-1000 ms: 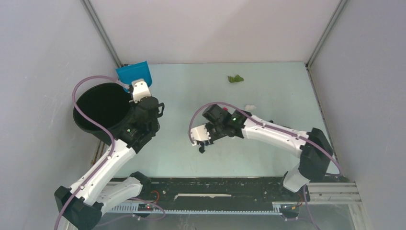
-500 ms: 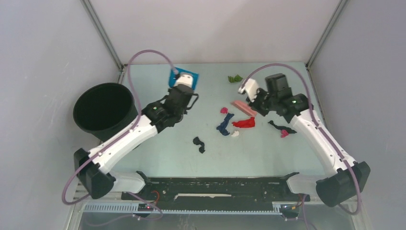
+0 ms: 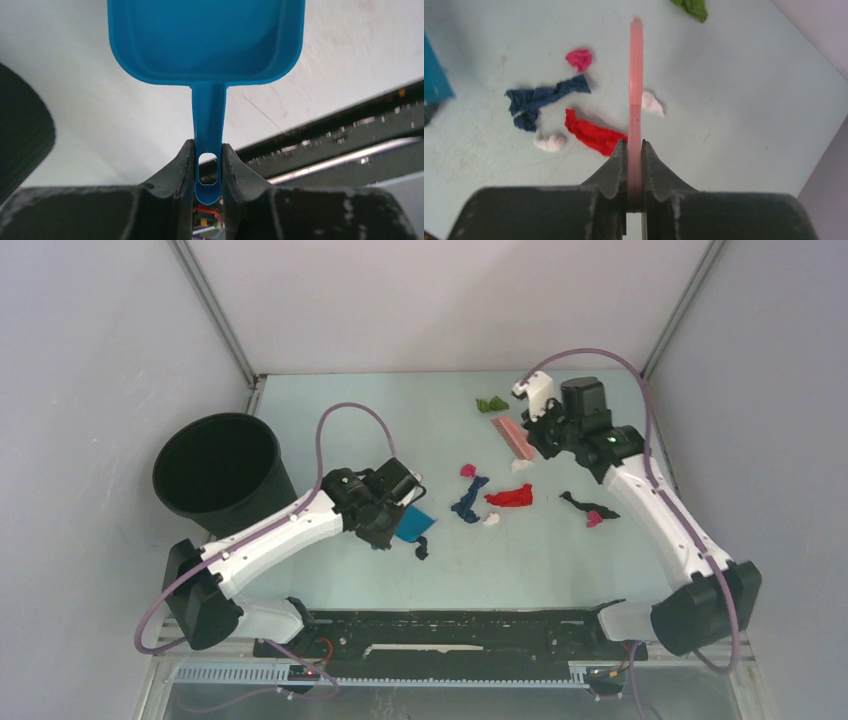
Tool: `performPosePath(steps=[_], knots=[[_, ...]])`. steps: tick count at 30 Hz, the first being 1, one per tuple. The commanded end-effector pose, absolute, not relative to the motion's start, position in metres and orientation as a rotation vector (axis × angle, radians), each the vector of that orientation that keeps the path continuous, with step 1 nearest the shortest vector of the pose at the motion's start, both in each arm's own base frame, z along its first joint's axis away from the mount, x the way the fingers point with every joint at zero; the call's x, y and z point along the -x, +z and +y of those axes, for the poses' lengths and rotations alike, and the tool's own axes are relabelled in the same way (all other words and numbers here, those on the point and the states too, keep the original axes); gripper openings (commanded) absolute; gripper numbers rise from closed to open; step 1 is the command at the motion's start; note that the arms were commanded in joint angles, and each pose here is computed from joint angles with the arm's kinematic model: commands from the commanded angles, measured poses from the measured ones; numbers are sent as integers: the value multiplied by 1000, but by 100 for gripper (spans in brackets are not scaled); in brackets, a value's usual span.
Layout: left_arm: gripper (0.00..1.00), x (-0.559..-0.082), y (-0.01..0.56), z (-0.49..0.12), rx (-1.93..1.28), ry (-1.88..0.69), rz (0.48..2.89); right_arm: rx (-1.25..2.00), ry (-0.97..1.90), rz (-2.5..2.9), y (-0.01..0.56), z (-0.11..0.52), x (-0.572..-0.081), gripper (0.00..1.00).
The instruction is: Sweep away the paper scraps from the table
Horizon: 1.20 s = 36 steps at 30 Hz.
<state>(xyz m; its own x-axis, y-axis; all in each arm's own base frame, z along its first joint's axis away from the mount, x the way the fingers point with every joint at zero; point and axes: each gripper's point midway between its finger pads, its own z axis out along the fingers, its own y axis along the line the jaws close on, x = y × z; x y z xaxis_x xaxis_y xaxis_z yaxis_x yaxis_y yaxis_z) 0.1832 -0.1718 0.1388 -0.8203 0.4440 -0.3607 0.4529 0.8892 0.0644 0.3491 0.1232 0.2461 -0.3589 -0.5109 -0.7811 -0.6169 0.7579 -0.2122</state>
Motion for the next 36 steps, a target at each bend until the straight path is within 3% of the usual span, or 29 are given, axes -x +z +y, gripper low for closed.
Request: performPosePath(steps=[1,10,17,25,36], knots=[[0,-138,136,-181,-757,-168,2787,727,64,2004,261,147,-389,0],[0,-97,129,-183,-741,-337,2835,793,-109,2224,216,178,-427,0],[0,-80,110,-172,-685,-344,2877,870,-144,2328,179,197,-417,0],[0,-80,80,-166,-721,-209,2929,975,-46,2389,155,231,-385,0],[0,-99,73,-199,-783,-247,2897,1145,278,2492,130,283,-301,0]])
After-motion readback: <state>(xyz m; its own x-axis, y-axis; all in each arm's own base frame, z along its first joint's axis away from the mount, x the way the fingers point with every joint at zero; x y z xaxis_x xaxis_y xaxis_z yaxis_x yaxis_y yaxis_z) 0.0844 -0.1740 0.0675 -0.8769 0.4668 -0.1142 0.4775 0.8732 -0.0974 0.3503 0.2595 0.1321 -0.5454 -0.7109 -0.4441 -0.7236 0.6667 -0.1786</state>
